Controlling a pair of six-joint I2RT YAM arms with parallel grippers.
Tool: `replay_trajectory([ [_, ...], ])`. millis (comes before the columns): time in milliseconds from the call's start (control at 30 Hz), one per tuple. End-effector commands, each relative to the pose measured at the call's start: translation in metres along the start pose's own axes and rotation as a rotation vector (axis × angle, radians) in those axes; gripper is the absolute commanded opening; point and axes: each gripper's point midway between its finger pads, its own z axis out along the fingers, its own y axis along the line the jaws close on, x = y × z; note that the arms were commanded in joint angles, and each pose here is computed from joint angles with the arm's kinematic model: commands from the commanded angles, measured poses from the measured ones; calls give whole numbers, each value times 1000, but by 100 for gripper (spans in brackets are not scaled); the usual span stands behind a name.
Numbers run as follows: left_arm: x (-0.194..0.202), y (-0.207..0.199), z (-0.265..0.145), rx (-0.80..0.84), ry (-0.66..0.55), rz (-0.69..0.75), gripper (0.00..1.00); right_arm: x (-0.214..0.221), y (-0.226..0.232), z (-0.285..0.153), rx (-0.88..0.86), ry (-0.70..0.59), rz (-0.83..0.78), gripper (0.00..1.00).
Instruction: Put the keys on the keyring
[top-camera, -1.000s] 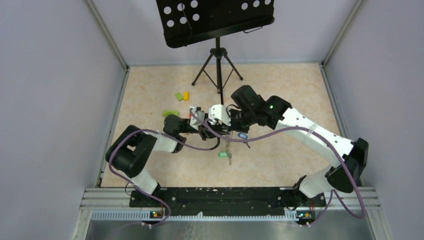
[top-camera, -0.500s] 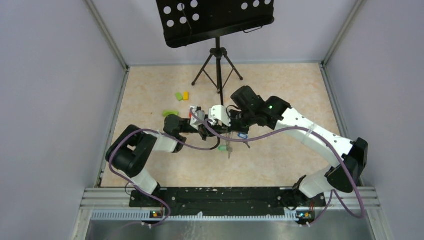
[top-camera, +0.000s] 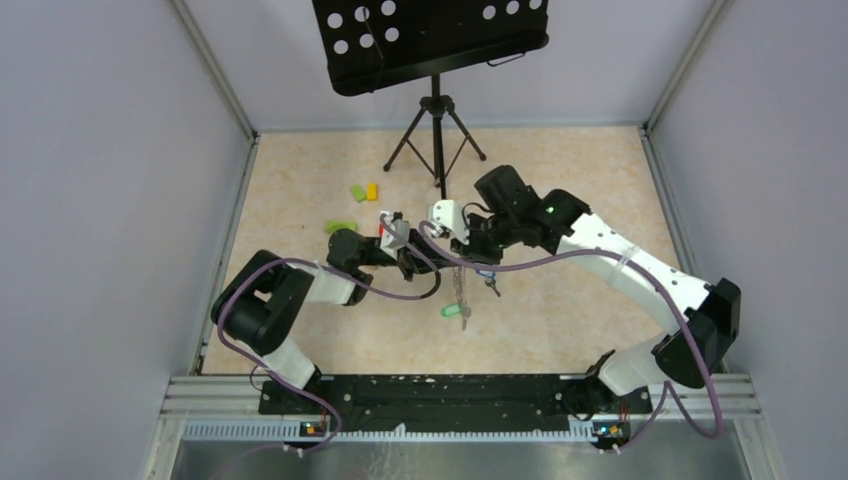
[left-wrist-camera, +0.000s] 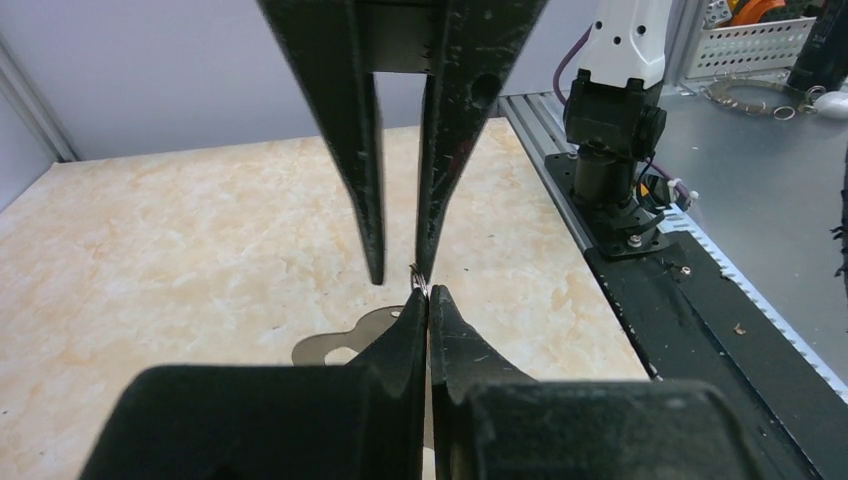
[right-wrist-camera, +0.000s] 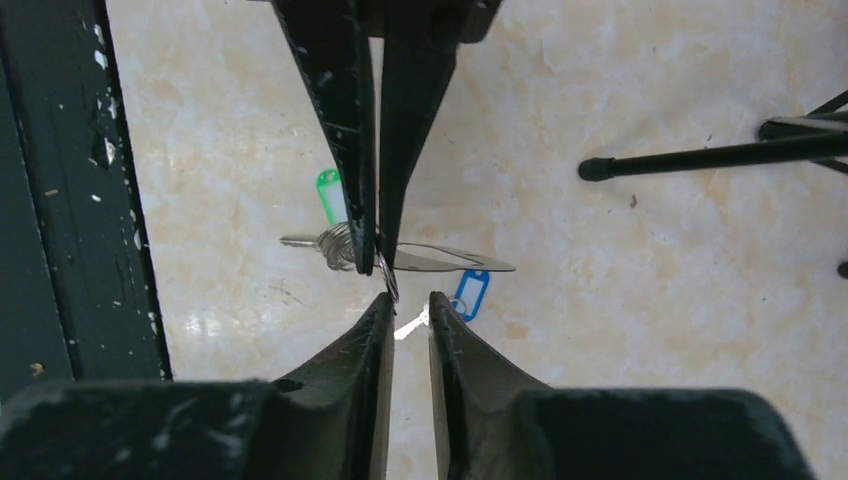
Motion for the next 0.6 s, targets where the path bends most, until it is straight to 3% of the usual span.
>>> replay_trajectory([
  [0,-50,-13,1,34,-117,233,0,-19,-12,-24,31,-182,30,25],
  [67,-53,-14,1,23,-126,218,0,-19,-13,-29,20,-250,46,30],
  [200,-58,-14,1,7,-141,170,0,-17,-8,-32,-1,-368,43,31],
  [567,-60,-16,0,-9,-152,115,0,-20,6,-23,-64,-531,63,25],
])
